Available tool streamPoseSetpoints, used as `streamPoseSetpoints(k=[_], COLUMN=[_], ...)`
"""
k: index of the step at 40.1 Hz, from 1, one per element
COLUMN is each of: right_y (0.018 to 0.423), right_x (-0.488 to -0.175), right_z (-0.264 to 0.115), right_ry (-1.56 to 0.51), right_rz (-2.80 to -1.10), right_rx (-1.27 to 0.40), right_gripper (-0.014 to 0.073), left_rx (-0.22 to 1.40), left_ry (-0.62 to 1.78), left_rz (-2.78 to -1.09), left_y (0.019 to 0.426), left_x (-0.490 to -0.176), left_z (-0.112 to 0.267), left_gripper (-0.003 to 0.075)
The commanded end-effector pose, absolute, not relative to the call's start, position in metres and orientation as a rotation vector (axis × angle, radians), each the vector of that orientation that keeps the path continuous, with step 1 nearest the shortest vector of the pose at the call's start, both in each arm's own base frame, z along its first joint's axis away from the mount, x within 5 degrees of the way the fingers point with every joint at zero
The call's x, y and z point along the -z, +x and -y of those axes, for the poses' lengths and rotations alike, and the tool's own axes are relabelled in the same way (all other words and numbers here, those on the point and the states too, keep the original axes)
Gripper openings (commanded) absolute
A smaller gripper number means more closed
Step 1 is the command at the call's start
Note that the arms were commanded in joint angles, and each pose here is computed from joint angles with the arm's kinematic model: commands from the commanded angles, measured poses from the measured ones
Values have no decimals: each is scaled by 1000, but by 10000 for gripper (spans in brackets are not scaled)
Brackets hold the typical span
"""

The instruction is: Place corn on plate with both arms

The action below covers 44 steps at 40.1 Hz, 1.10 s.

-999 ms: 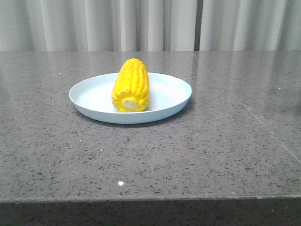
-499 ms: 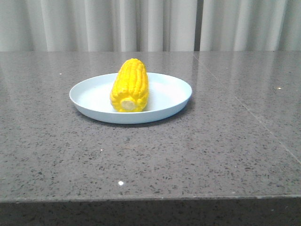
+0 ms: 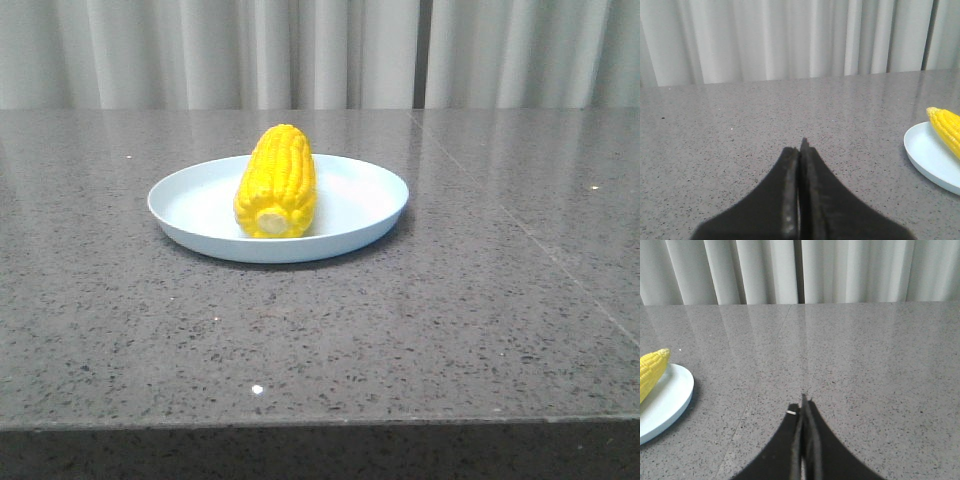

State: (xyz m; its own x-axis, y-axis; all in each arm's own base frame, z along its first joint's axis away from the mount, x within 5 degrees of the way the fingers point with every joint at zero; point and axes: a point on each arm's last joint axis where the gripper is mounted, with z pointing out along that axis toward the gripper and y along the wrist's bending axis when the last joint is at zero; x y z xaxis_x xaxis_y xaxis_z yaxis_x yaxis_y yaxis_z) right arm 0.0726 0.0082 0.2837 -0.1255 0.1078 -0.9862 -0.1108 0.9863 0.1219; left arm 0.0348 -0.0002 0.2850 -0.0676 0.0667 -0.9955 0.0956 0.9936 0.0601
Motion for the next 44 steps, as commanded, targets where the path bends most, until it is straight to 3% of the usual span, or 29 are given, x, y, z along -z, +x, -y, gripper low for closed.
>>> streamPoseSetpoints(k=[1, 35, 44], right_y=[73, 73, 73], right_x=[-299, -299, -299], right_z=[-9, -9, -9], right_ry=[-28, -29, -29], right_rz=[-1585, -1585, -1585], right_rx=[-187, -187, -187], right_gripper=[-68, -68, -68], left_rx=[39, 39, 35], left_ry=[126, 126, 90], left_rz=[-1547, -1546, -1485], left_y=[34, 34, 36], left_x=[-301, -301, -288], left_z=[1, 1, 1], left_gripper=[-20, -20, -20])
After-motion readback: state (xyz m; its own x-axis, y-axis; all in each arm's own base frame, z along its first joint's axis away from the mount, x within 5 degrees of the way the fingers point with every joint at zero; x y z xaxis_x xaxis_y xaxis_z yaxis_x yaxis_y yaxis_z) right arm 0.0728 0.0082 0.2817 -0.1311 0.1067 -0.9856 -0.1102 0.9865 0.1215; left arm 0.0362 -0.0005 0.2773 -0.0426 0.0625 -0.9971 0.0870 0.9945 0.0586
